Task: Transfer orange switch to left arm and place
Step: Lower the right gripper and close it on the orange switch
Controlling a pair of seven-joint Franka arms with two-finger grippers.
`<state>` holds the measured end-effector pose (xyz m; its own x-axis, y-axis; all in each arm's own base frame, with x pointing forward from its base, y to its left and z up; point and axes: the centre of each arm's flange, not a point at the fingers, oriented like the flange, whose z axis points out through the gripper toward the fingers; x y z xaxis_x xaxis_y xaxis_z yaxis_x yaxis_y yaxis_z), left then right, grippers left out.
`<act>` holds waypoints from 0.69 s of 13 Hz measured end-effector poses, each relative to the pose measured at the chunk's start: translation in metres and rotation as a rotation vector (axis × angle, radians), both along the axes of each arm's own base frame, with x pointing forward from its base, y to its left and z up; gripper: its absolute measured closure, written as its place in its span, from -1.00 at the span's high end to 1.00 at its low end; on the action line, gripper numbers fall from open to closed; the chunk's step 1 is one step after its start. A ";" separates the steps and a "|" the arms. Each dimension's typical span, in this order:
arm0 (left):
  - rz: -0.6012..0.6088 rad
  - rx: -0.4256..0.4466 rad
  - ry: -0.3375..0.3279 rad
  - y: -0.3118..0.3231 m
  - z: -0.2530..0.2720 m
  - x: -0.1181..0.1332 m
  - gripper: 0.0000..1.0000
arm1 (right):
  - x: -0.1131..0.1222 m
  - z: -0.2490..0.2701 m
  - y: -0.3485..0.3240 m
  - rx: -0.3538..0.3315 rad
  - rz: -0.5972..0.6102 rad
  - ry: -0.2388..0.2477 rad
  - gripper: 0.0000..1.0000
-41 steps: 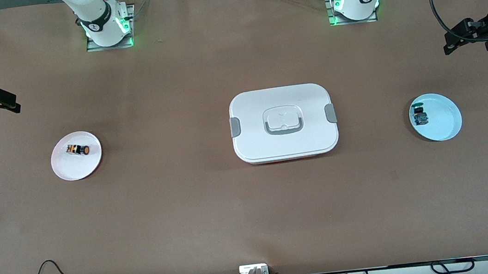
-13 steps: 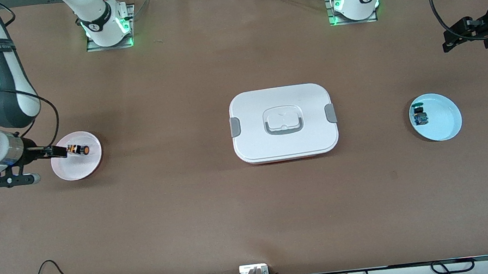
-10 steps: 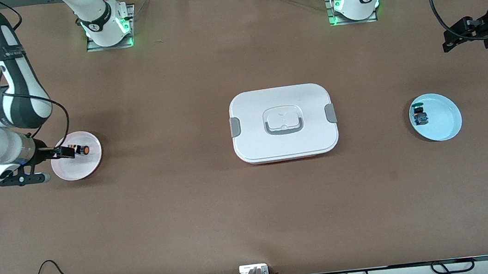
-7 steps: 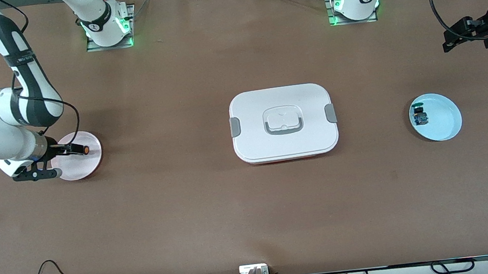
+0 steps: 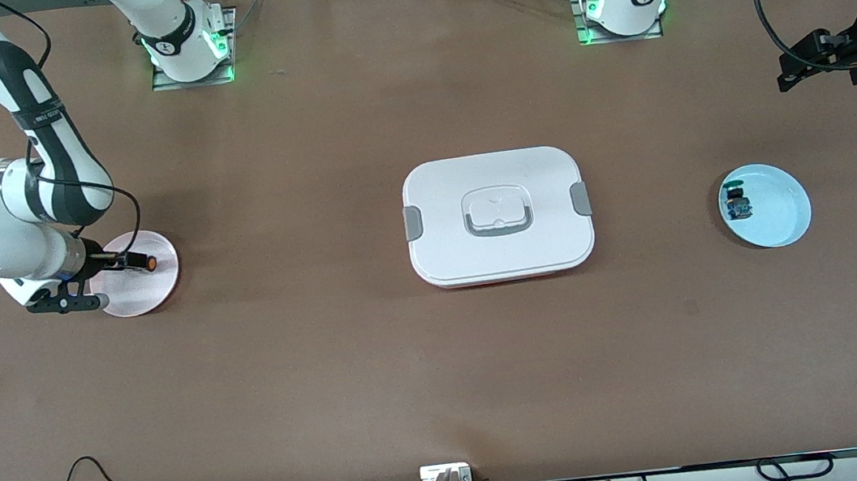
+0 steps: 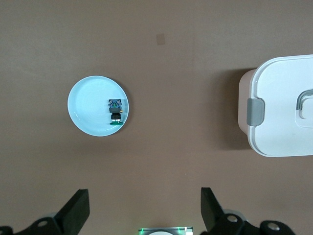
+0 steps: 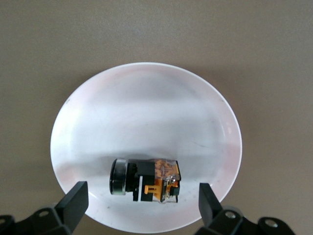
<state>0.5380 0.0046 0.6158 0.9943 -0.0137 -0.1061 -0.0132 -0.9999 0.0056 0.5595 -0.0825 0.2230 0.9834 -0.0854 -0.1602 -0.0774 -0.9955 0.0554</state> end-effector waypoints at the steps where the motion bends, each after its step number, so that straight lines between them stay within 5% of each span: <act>1: 0.000 0.000 0.000 0.000 0.000 0.000 1.00 | -0.001 -0.002 0.001 -0.002 -0.010 -0.007 1.00; 9: -0.001 0.000 -0.001 0.000 0.000 0.000 1.00 | -0.015 -0.023 0.005 -0.001 -0.019 -0.004 1.00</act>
